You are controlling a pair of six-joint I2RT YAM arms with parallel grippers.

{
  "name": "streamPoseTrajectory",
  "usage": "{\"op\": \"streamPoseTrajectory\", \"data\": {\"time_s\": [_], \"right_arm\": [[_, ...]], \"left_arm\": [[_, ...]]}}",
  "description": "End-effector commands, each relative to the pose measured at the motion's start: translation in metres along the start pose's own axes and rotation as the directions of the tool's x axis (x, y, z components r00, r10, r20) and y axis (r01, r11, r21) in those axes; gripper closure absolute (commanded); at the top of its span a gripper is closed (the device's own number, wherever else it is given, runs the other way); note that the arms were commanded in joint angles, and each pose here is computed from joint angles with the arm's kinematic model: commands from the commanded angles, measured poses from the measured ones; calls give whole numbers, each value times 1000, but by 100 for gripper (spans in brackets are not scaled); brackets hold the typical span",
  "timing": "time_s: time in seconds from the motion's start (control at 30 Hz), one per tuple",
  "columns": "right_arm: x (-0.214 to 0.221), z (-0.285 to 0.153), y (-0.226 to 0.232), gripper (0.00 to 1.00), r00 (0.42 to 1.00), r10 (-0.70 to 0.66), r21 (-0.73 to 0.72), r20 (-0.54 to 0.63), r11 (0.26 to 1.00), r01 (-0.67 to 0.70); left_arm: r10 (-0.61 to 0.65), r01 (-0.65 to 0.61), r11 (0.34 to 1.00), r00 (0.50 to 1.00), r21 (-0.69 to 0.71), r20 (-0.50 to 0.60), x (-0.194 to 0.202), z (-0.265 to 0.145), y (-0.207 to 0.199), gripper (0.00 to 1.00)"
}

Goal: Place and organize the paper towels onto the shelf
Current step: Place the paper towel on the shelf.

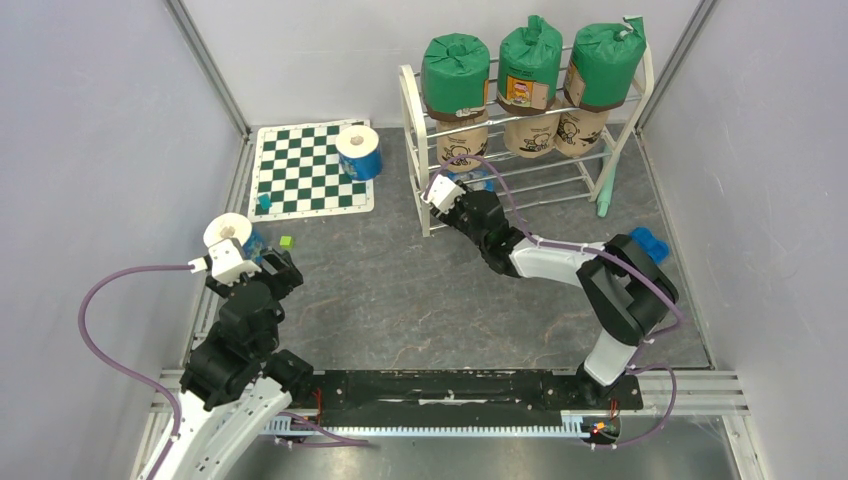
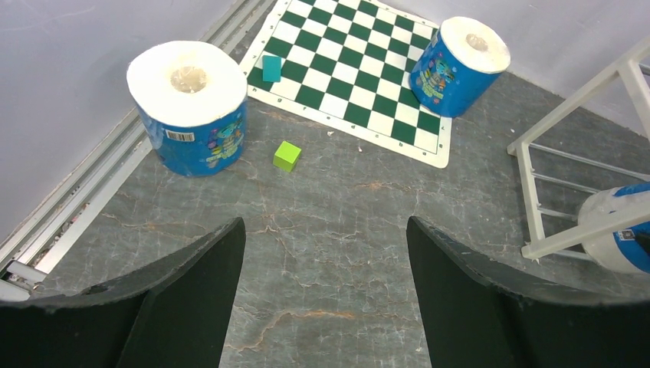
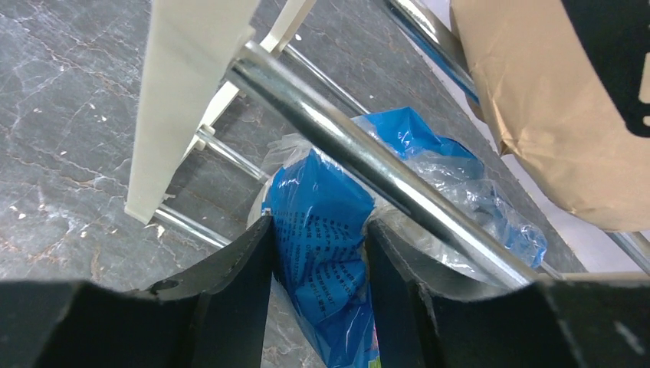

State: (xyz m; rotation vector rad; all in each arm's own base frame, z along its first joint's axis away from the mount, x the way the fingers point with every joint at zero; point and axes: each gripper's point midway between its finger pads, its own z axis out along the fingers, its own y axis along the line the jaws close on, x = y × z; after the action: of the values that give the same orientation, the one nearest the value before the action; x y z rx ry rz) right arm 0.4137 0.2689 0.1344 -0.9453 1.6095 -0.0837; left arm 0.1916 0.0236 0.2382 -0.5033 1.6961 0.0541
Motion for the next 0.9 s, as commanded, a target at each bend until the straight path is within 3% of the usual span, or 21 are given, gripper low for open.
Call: {"op": "streamPoseTrajectory", "data": {"time_s": [0.0,0.37,0.43,0.5,0.87], "right_arm": [[-22,9,-22,50,998,7,75,64,997,-12],[-30,-4,-29,30,995,34,89,91,995,-42],[-34,-9,-30,21,994,42,85,103,995,-51],[-37,-14,-32,2,993,48,83,112,995,-57],[-50,-38,-32,2,988,72,22,137,997,-76]], "left_arm": [[-23,23,1000,999,3,34,-8,2,-2,17],[-19,19,1000,999,5,30,-8,2,-4,17],[-19,19,1000,999,3,30,-8,2,-3,17],[-19,19,1000,999,5,30,-8,2,-4,17],[-19,18,1000,999,5,30,-8,3,-4,17]]}}
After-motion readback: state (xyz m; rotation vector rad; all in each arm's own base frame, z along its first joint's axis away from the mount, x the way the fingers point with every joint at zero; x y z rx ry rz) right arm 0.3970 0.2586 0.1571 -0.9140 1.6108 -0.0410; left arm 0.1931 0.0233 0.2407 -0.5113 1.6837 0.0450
